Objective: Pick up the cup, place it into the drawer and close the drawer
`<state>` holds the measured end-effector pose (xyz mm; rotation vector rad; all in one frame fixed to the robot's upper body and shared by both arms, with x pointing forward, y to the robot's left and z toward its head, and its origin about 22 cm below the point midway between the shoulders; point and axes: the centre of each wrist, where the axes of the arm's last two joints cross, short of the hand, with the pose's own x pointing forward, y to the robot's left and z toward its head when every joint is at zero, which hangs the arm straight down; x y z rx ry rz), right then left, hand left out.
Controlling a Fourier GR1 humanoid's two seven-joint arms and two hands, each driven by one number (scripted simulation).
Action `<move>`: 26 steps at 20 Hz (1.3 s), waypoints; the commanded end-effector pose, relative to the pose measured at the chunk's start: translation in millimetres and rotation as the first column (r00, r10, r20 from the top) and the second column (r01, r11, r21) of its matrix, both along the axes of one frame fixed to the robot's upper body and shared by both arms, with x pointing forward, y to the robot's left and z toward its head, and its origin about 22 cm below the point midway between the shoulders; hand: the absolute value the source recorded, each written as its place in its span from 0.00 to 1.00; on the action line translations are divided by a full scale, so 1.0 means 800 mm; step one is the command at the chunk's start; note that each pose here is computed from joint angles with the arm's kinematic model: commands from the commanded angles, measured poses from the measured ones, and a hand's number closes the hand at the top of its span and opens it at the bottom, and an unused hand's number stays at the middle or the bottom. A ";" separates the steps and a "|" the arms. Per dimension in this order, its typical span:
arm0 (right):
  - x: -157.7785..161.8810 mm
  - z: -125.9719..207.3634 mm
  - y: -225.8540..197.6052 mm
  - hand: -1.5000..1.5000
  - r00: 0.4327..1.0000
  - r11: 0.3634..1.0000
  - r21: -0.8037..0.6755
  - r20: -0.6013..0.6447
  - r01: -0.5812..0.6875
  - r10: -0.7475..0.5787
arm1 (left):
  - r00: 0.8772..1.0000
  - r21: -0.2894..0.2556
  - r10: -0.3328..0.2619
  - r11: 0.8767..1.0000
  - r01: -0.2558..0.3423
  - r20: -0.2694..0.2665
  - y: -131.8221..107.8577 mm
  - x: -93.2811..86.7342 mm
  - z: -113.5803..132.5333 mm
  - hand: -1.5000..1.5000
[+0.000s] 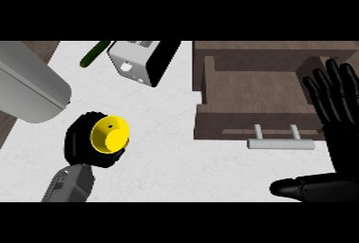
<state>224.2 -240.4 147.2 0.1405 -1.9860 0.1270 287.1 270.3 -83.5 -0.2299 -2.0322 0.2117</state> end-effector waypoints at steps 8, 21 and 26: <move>-0.008 0.001 -0.001 0.00 1.000 1.000 -0.007 0.004 -0.001 0.001 | 0.987 -0.014 -0.144 0.989 0.146 0.077 -0.067 0.031 0.157 1.00; -0.011 0.008 -0.019 0.00 1.000 1.000 0.001 0.010 0.003 -0.003 | 0.982 0.072 -0.144 0.988 0.136 0.123 -0.179 0.069 0.279 1.00; -0.005 -0.009 -0.007 0.00 1.000 1.000 -0.019 0.004 -0.013 0.013 | 0.983 0.123 -0.161 0.981 0.150 0.086 -0.206 0.104 0.300 1.00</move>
